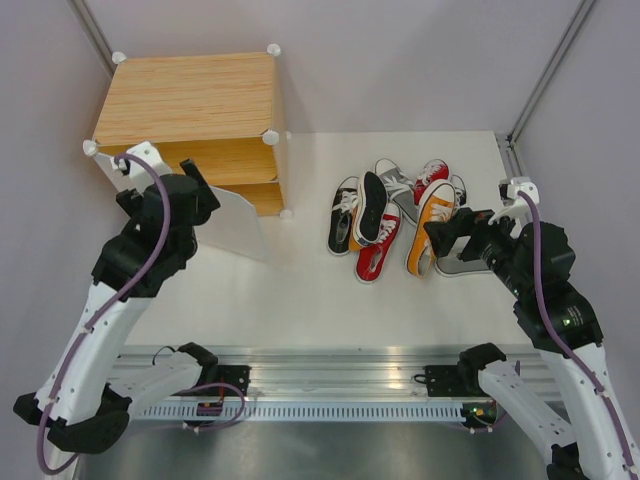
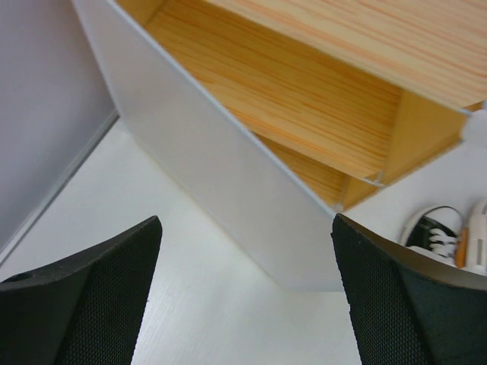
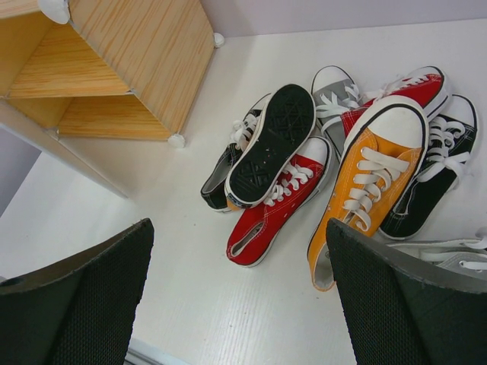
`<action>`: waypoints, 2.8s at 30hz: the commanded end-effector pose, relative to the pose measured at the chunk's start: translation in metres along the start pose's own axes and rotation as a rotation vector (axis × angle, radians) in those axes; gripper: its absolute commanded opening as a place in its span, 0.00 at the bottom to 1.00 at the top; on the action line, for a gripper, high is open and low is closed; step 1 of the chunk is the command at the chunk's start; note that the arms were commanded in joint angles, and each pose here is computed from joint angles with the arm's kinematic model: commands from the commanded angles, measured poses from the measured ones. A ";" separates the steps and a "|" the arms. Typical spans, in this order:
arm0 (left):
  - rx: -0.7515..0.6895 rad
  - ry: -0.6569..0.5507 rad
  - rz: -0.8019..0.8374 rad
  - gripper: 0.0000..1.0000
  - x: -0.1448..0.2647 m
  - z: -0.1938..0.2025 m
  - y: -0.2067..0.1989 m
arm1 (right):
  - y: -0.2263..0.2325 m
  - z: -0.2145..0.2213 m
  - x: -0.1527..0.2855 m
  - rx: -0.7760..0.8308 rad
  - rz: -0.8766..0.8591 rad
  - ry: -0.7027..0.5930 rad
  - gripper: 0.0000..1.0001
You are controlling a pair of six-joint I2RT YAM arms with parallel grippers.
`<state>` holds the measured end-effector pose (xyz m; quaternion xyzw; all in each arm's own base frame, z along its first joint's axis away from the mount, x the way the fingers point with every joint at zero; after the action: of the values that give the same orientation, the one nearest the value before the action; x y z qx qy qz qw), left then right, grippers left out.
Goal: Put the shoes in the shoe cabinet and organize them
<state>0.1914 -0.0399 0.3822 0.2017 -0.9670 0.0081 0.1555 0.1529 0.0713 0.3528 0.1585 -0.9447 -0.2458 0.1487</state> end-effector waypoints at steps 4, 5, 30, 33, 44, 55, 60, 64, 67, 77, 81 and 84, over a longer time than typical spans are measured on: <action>-0.025 0.064 0.151 0.99 -0.003 -0.025 -0.034 | 0.009 -0.013 0.011 -0.008 -0.030 -0.051 0.98; -0.048 0.077 0.143 1.00 -0.005 -0.025 -0.036 | 0.008 -0.011 0.012 -0.008 -0.026 -0.045 0.98; -0.323 0.223 -0.193 0.93 -0.023 0.019 0.007 | 0.015 -0.016 0.030 0.013 -0.058 -0.054 0.98; -0.335 0.239 -0.220 0.93 -0.019 0.024 0.020 | 0.017 -0.019 0.029 0.012 -0.073 -0.061 0.98; -0.363 0.255 -0.327 0.95 0.002 0.034 0.072 | 0.025 -0.021 0.015 -0.021 -0.133 -0.039 0.98; -0.359 0.245 -0.466 0.99 0.019 0.037 0.108 | 0.032 -0.022 0.005 -0.033 -0.175 -0.006 0.98; -0.373 0.220 -0.551 0.99 0.027 0.029 0.119 | 0.036 -0.023 0.001 -0.031 -0.190 0.016 0.98; -0.175 0.123 -0.397 0.97 0.046 -0.009 0.114 | 0.038 -0.022 0.000 -0.022 -0.198 0.028 0.98; -0.014 0.034 -0.112 0.94 0.060 -0.037 0.094 | 0.038 -0.021 -0.001 -0.020 -0.198 0.033 0.98; 0.045 0.214 0.358 0.97 0.069 -0.018 0.043 | 0.033 -0.018 0.006 -0.008 -0.169 0.015 0.98; -0.020 0.353 0.330 1.00 0.056 0.011 0.038 | 0.030 -0.015 0.008 -0.009 -0.155 0.012 0.98; -0.058 0.399 0.256 1.00 0.048 0.024 0.042 | 0.030 -0.014 0.007 -0.010 -0.155 0.018 0.98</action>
<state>0.1305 -0.0223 0.3884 0.0563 -0.9475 0.0378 0.3124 0.1448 0.0885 0.3774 0.2345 -0.9242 -0.2627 0.1481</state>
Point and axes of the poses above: each gripper's point midway between its finger pads, its own x axis back along the fingers, its own y axis along the line the jaws close on, z = x × y, the point moved 8 cm from there along x, back along the fingers, and after that the axes turned 12 degrees about -x, right-handed, at the moved point
